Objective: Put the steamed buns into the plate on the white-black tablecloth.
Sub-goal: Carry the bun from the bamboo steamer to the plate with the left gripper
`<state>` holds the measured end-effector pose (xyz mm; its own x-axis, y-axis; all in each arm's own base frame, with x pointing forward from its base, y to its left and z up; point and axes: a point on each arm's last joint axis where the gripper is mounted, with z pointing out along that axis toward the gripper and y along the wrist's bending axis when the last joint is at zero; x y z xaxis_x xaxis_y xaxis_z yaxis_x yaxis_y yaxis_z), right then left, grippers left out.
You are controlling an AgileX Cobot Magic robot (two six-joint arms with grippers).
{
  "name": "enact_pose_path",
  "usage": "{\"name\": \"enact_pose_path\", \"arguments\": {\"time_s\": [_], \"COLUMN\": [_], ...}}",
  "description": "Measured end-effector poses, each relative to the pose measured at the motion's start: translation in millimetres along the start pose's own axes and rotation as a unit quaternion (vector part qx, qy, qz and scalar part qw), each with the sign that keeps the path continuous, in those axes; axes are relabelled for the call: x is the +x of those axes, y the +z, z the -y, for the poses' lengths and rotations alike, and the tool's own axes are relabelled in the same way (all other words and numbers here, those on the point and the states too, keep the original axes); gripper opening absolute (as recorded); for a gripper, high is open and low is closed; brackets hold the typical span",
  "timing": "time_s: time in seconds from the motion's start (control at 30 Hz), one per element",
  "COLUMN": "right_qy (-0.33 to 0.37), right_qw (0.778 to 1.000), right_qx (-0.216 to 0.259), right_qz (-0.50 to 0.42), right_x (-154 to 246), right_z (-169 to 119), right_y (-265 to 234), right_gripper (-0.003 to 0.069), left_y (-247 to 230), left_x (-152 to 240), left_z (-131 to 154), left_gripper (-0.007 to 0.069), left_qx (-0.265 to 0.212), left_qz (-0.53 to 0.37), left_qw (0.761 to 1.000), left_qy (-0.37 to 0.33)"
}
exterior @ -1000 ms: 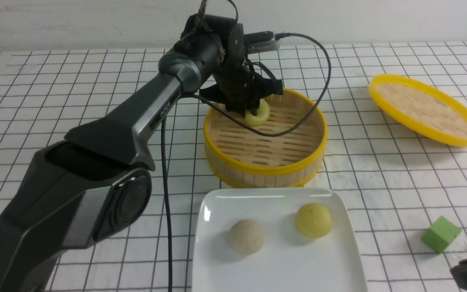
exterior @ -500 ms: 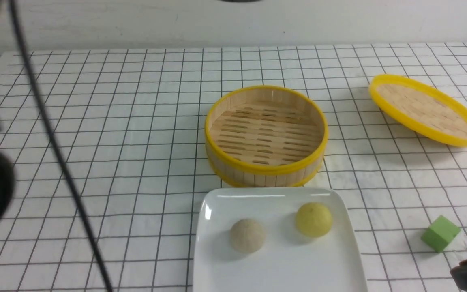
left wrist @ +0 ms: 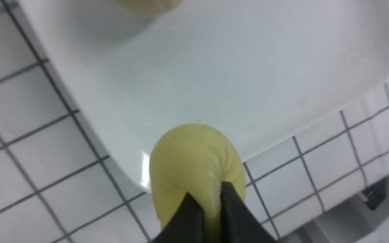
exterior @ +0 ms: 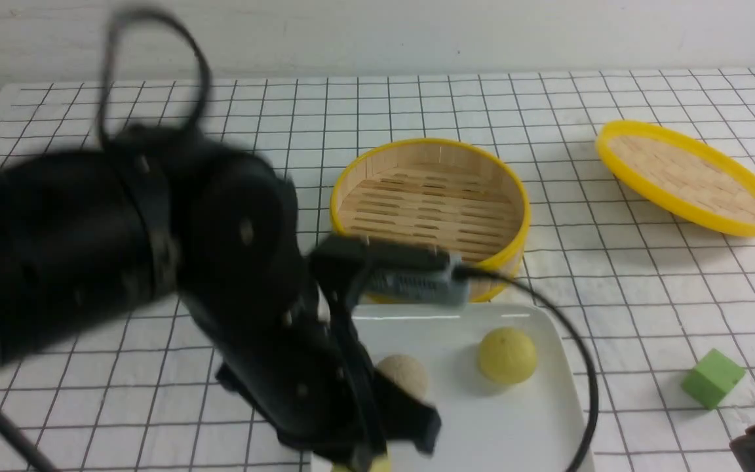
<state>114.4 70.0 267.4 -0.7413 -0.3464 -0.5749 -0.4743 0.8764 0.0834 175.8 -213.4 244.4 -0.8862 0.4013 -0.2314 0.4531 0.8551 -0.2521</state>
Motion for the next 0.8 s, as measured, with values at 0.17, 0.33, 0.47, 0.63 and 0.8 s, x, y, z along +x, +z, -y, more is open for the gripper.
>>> {"name": "enact_pose_path", "arguments": {"time_s": [0.17,0.33,0.47,0.63,0.8], "right_qy": [0.0,0.001,-0.006,0.002,0.035], "right_qw": [1.0,1.0,1.0,0.998,0.99], "right_qx": [0.0,-0.004,-0.005,0.002,0.033], "right_qz": [0.0,-0.001,0.022,0.058,0.134], "right_x": [0,1,6,37,78], "right_z": [0,-1,-3,-2,6], "right_y": [0,-8,-38,-80,-112], "right_gripper": [0.0143,0.0132,0.0073,0.0001,-0.0007], "left_y": [29,45,59,60,46], "left_x": [9,-2,-5,-5,-6], "left_z": [2,3,1,1,3], "left_gripper": [0.0041,0.0118,0.0233,0.038,0.0449], "left_qx": [0.01,0.013,0.005,0.005,0.013], "left_qz": [0.04,0.078,0.071,0.072,0.091], "left_qw": [0.999,0.997,0.997,0.997,0.996], "left_qy": [0.006,0.007,0.007,0.006,0.012]}}
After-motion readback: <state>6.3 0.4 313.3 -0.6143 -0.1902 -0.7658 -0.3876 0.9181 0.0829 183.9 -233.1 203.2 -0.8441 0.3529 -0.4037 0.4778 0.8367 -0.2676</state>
